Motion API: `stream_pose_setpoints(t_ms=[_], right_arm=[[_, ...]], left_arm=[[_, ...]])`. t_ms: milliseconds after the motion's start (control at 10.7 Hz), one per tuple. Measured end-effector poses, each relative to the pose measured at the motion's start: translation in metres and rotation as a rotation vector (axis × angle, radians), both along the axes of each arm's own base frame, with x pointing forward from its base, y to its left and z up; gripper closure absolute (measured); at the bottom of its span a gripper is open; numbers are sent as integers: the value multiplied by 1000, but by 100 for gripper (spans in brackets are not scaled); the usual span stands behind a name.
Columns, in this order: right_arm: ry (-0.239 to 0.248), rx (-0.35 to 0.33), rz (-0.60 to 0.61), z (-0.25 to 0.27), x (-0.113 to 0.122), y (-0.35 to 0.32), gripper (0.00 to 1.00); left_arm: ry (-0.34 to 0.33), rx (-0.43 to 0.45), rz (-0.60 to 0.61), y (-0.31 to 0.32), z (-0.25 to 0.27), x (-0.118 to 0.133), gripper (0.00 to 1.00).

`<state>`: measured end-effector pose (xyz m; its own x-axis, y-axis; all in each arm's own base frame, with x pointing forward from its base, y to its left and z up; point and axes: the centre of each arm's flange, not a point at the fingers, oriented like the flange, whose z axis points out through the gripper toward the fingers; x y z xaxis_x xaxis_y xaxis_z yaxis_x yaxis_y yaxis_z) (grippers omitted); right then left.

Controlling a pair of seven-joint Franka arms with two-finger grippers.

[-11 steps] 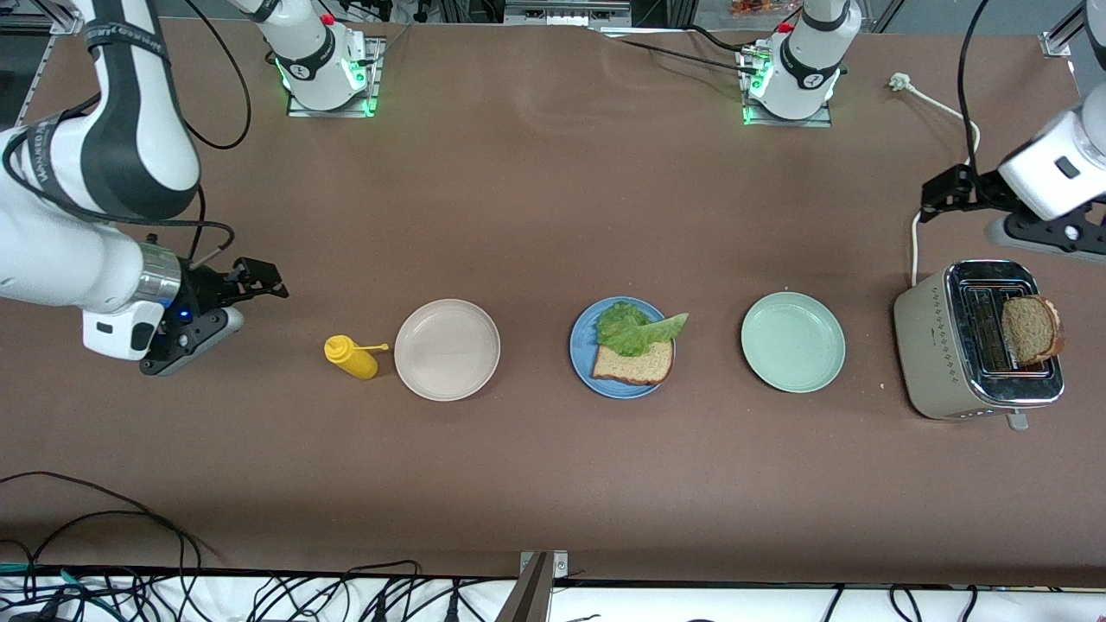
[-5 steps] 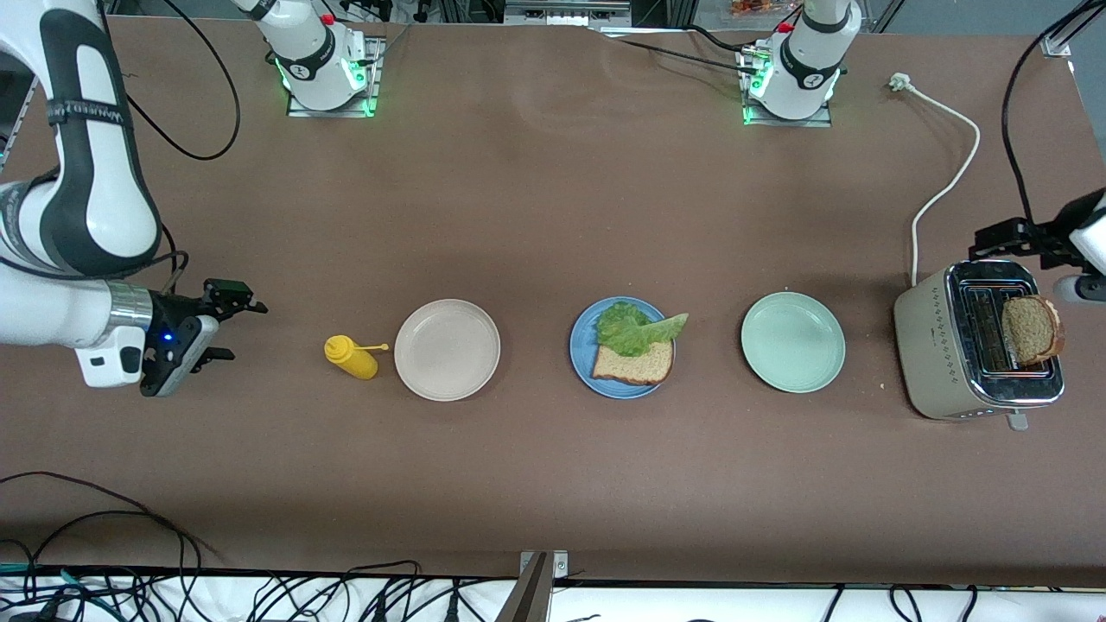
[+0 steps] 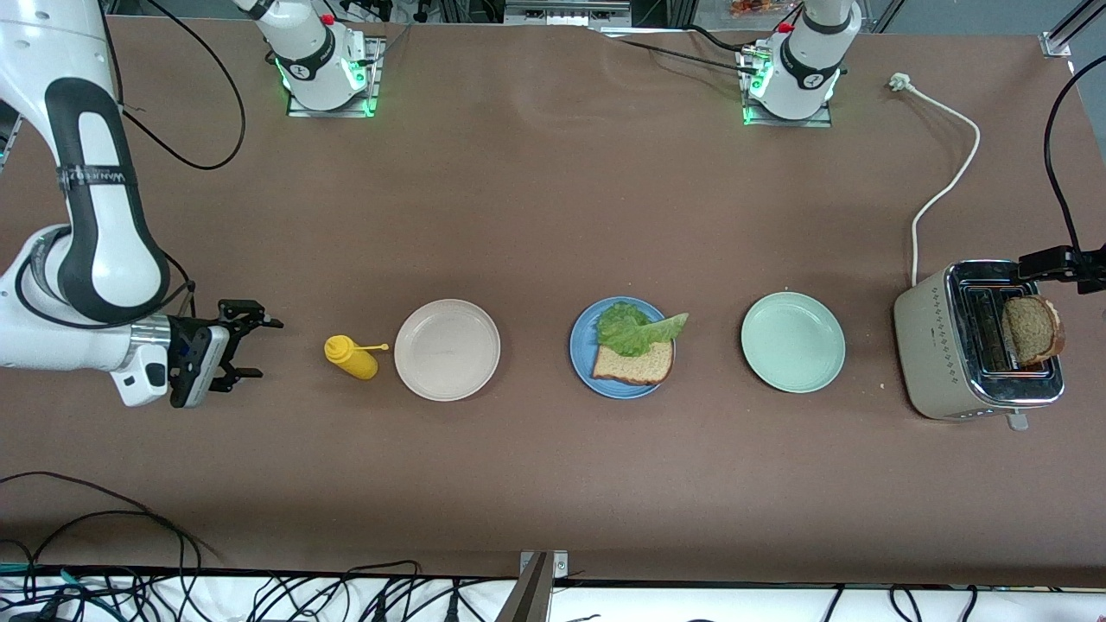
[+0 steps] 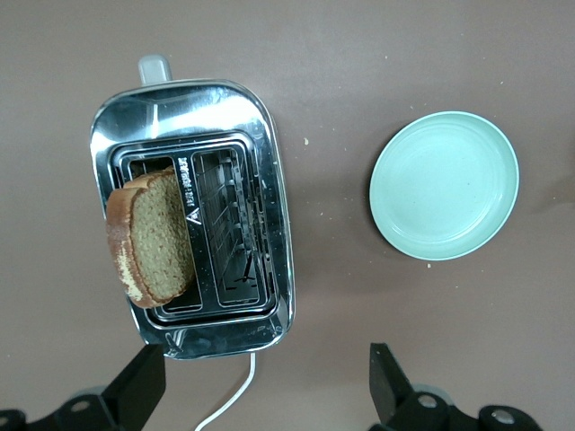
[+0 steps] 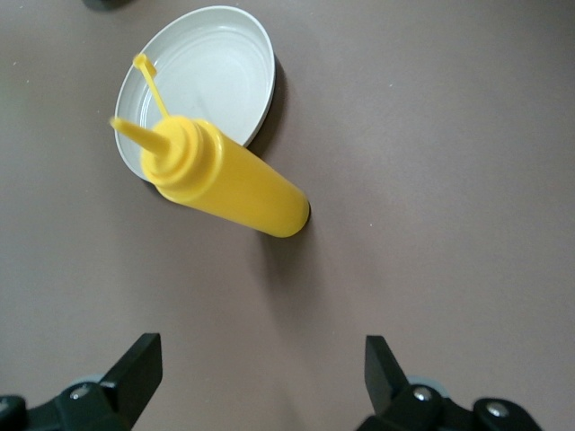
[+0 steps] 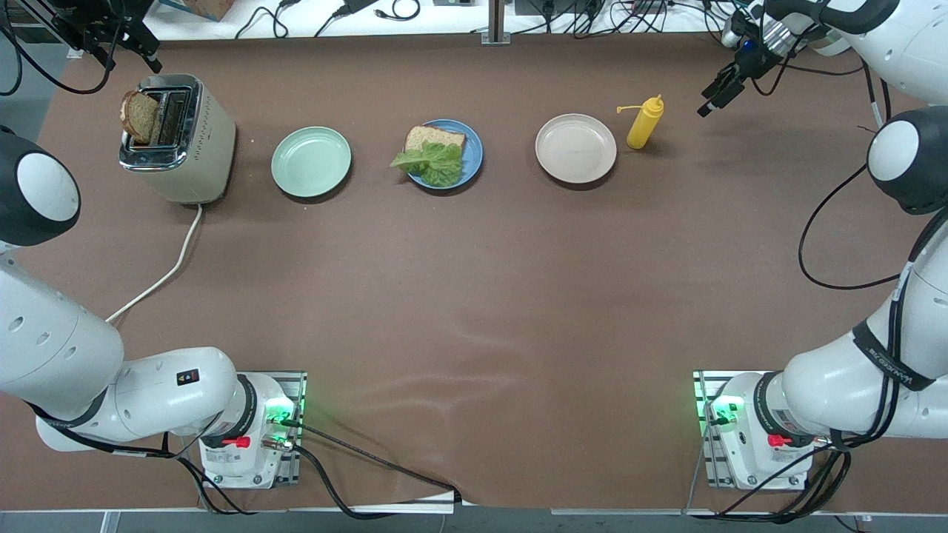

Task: Make sandwich in blue plate with both arms
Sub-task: 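Grasp the yellow mustard bottle with the right gripper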

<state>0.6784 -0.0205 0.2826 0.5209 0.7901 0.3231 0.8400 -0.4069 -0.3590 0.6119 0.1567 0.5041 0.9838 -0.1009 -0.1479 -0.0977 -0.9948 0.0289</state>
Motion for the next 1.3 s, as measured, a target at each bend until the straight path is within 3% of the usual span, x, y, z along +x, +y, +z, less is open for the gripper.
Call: stream_pose_setpoints(t_ms=[186, 372, 559, 931, 1304], right_arm=[[-36, 59, 52, -29, 2, -1, 0], [-98, 193, 81, -56, 3, 8, 0], [-131, 280, 99, -86, 1, 15, 0], [-153, 325, 135, -103, -1, 25, 0], [-250, 409, 219, -125, -4, 29, 0]], left_arm=[[-14, -1, -19, -11, 6, 4, 0], [-26, -3, -44, -26, 15, 8, 0], [-36, -1, -69, -45, 24, 11, 0], [-33, -1, -80, -56, 31, 8, 0], [-31, -1, -82, -58, 39, 4, 0]])
